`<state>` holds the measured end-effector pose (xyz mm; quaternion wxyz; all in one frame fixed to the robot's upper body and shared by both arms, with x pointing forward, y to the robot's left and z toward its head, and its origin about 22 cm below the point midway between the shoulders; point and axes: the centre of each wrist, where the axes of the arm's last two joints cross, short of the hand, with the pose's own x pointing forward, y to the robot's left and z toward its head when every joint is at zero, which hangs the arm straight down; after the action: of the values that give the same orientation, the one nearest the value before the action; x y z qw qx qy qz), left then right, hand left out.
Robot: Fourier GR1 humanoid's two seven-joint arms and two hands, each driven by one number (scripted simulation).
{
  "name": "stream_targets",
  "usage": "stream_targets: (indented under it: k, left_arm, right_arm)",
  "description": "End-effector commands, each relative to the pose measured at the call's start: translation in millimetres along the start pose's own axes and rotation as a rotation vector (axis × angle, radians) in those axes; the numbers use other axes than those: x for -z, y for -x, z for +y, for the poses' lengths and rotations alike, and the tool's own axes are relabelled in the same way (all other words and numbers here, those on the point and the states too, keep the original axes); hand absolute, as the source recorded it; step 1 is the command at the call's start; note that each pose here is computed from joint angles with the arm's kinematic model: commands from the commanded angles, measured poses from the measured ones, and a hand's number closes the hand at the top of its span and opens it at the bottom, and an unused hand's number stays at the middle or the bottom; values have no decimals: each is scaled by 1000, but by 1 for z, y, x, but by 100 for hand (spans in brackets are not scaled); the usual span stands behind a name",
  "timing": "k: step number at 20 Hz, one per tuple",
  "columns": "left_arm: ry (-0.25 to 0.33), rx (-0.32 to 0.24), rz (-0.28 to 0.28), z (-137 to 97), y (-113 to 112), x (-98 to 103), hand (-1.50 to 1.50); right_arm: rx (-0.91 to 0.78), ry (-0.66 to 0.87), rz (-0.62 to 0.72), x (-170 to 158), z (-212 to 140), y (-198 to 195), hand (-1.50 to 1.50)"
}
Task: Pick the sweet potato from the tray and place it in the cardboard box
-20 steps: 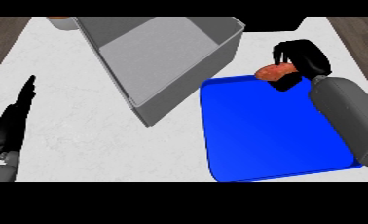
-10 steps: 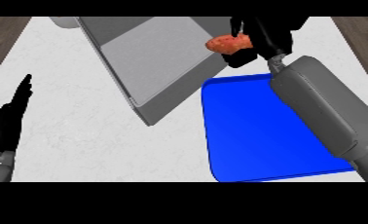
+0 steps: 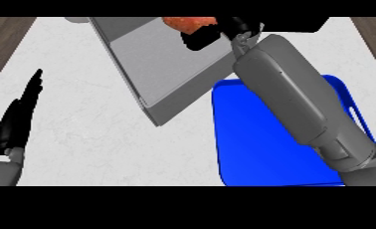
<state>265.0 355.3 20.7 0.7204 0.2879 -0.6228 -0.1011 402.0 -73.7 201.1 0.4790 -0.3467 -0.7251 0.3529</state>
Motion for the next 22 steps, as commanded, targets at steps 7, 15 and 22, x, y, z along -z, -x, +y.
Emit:
stream_targets:
  k: [7,15,22]
  left_arm:
    - [25,-1,-33,-7,-12,7,0]
    - [60,-8,-46,-27,-10,2,0]
    - [54,-4,-91,-18,-33,18,0]
  right_arm:
    - [147,-50,105,40,30,-37,150]
    - [138,-56,159,49,44,-29,150]
    - [162,-55,312,47,58,-3,-150]
